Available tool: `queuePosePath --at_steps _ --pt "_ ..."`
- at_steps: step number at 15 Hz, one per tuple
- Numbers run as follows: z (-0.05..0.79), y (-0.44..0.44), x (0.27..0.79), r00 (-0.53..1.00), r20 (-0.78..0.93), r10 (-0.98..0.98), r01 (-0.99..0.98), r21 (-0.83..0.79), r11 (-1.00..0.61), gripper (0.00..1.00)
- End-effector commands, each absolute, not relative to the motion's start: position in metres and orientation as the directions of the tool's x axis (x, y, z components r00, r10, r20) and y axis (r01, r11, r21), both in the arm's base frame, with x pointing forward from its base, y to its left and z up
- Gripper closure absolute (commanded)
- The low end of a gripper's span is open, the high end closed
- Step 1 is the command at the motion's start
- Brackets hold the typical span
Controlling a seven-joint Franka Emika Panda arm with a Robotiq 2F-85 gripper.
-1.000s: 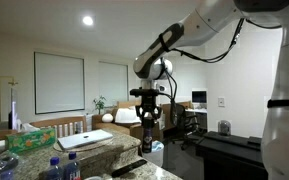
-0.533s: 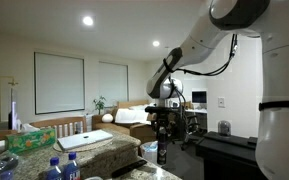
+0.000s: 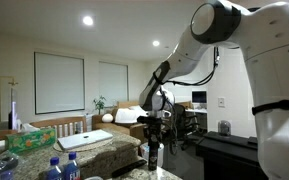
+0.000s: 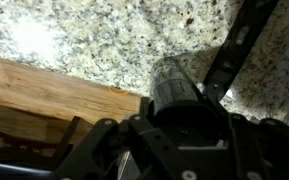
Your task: Put the black object, the bottle with a black lid and the white tape on the counter top
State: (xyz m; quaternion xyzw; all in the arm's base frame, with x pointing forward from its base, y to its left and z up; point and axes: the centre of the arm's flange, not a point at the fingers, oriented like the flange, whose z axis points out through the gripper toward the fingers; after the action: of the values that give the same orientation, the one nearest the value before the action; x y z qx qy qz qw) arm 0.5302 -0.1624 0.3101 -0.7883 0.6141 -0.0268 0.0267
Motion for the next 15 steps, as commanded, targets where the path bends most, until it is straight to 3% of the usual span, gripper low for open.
queuePosePath --at_steps 1,15 --pt "0.316 -0.162 0.551 0.213 0.006 -0.977 -0.972 -0.104 -0.213 0.67" --pt "0.316 -0.157 0.575 0.246 -0.074 -0.966 -0.965 0.072 -0.251 0.67"
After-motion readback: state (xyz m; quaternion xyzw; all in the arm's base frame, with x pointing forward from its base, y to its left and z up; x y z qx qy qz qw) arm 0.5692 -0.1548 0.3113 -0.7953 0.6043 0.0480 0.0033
